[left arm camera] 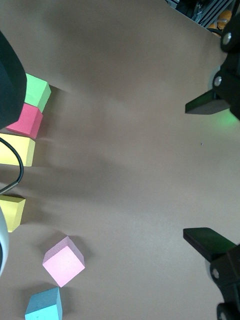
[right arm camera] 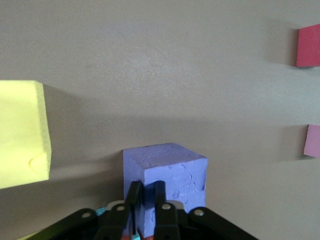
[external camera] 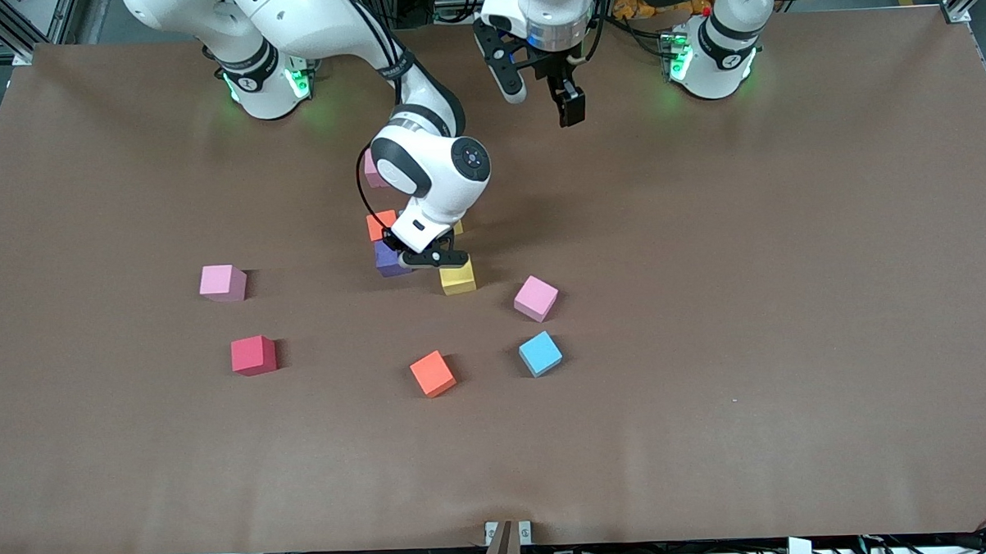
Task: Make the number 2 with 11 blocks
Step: 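Lower the violet cube below the orange cube with the right gripper, then open the right gripper to release the violet cube, then grasp the pink cube with the right gripper, then carry the pink cube below the violet cube with the right gripper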
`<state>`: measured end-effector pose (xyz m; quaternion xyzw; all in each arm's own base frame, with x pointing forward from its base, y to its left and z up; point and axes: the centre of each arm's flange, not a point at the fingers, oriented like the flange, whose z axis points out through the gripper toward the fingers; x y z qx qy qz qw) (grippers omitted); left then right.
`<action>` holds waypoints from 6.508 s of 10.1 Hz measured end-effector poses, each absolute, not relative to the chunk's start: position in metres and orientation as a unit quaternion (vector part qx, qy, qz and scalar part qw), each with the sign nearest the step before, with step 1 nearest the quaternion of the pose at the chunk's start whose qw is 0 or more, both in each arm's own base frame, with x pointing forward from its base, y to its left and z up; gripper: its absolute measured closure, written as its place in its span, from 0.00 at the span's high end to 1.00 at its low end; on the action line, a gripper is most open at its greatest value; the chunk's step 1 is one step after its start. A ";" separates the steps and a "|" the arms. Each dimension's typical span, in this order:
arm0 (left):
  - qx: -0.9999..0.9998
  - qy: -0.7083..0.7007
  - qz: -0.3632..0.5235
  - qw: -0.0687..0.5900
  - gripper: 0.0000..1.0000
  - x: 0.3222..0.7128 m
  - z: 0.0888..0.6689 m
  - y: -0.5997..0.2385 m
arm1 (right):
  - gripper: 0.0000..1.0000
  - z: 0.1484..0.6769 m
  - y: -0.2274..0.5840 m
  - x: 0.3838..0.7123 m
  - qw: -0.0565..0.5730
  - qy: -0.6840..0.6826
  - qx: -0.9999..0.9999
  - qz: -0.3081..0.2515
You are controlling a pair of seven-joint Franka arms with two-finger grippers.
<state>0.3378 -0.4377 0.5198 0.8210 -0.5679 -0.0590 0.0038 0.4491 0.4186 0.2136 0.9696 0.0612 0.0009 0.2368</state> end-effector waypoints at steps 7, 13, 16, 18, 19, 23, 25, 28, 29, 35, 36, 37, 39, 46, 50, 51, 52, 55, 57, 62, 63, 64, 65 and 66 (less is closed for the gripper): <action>0.836 -0.546 -0.061 0.005 1.00 0.362 0.518 -0.418 | 1.00 0.231 0.422 0.457 0.229 0.048 0.972 0.014; 0.852 -0.511 -0.112 -0.014 1.00 0.386 0.510 -0.377 | 1.00 0.299 0.294 0.557 0.194 0.030 0.980 -0.008; 0.878 -0.458 -0.139 -0.015 1.00 0.425 0.507 -0.321 | 1.00 0.304 0.180 0.612 0.141 0.057 0.988 -0.029; 0.884 -0.448 -0.136 -0.010 1.00 0.450 0.520 -0.285 | 1.00 0.307 0.127 0.635 0.115 0.111 0.987 -0.010; 0.886 -0.443 -0.132 -0.019 1.00 0.461 0.533 -0.269 | 1.00 0.305 0.106 0.643 0.106 0.137 0.985 0.003; 0.902 -0.417 -0.099 -0.042 1.00 0.484 0.596 -0.237 | 1.00 0.249 0.063 0.659 0.068 0.155 0.985 0.030; 0.906 -0.411 -0.081 -0.050 1.00 0.489 0.613 -0.231 | 1.00 0.234 0.059 0.658 0.038 0.138 0.989 0.024; 0.917 -0.390 -0.069 -0.049 1.00 0.500 0.624 -0.213 | 1.00 0.226 0.051 0.658 0.034 0.131 0.991 0.021; 0.923 -0.375 -0.065 -0.050 1.00 0.504 0.626 -0.209 | 1.00 0.225 0.049 0.658 0.034 0.131 0.991 0.020; 0.956 -0.282 -0.063 -0.054 1.00 0.514 0.624 -0.199 | 0.92 0.197 0.039 0.651 0.029 0.134 0.990 0.022; 0.956 -0.282 -0.063 -0.054 1.00 0.514 0.623 -0.199 | 0.78 0.196 0.040 0.651 0.029 0.135 0.990 0.022; 0.956 -0.281 -0.064 -0.054 1.00 0.514 0.623 -0.200 | 0.63 0.198 0.043 0.651 0.027 0.137 0.990 0.025; 0.956 -0.282 -0.064 -0.054 1.00 0.515 0.622 -0.200 | 0.62 0.203 0.063 0.654 0.024 0.140 0.989 0.029; 0.955 -0.284 -0.064 -0.054 1.00 0.514 0.622 -0.203 | 0.62 0.234 0.256 0.622 -0.025 0.056 0.998 0.000; 0.955 -0.284 -0.063 -0.054 1.00 0.515 0.622 -0.202 | 0.62 0.210 0.326 0.564 -0.008 0.068 0.997 -0.035; 0.955 -0.284 -0.063 -0.054 1.00 0.514 0.623 -0.203 | 0.62 0.205 0.329 0.553 0.003 0.078 0.996 -0.043; 0.955 -0.284 -0.063 -0.054 1.00 0.515 0.623 -0.203 | 0.62 0.202 0.328 0.545 0.016 0.085 0.995 -0.045; 0.955 -0.285 -0.063 -0.054 1.00 0.514 0.622 -0.204 | 0.62 0.206 0.323 0.535 0.028 0.090 0.995 -0.044; 0.955 -0.286 -0.063 -0.054 1.00 0.514 0.622 -0.205 | 0.62 0.207 0.323 0.535 0.028 0.088 0.995 -0.043; 0.955 -0.284 -0.063 -0.054 1.00 0.515 0.622 -0.203 | 0.62 0.204 0.324 0.534 0.018 0.083 0.996 -0.026; 0.955 -0.284 -0.063 -0.054 1.00 0.515 0.622 -0.203 | 0.62 0.200 0.322 0.531 0.019 0.086 0.996 -0.025; 0.955 -0.284 -0.063 -0.054 1.00 0.515 0.622 -0.203 | 0.62 0.200 0.322 0.530 0.020 0.090 0.996 -0.022; 0.955 -0.284 -0.063 -0.054 1.00 0.515 0.622 -0.203 | 0.62 0.199 0.322 0.530 0.021 0.090 0.995 -0.021; 0.955 -0.284 -0.063 -0.054 1.00 0.515 0.622 -0.202 | 0.62 0.199 0.322 0.530 0.021 0.091 0.995 -0.021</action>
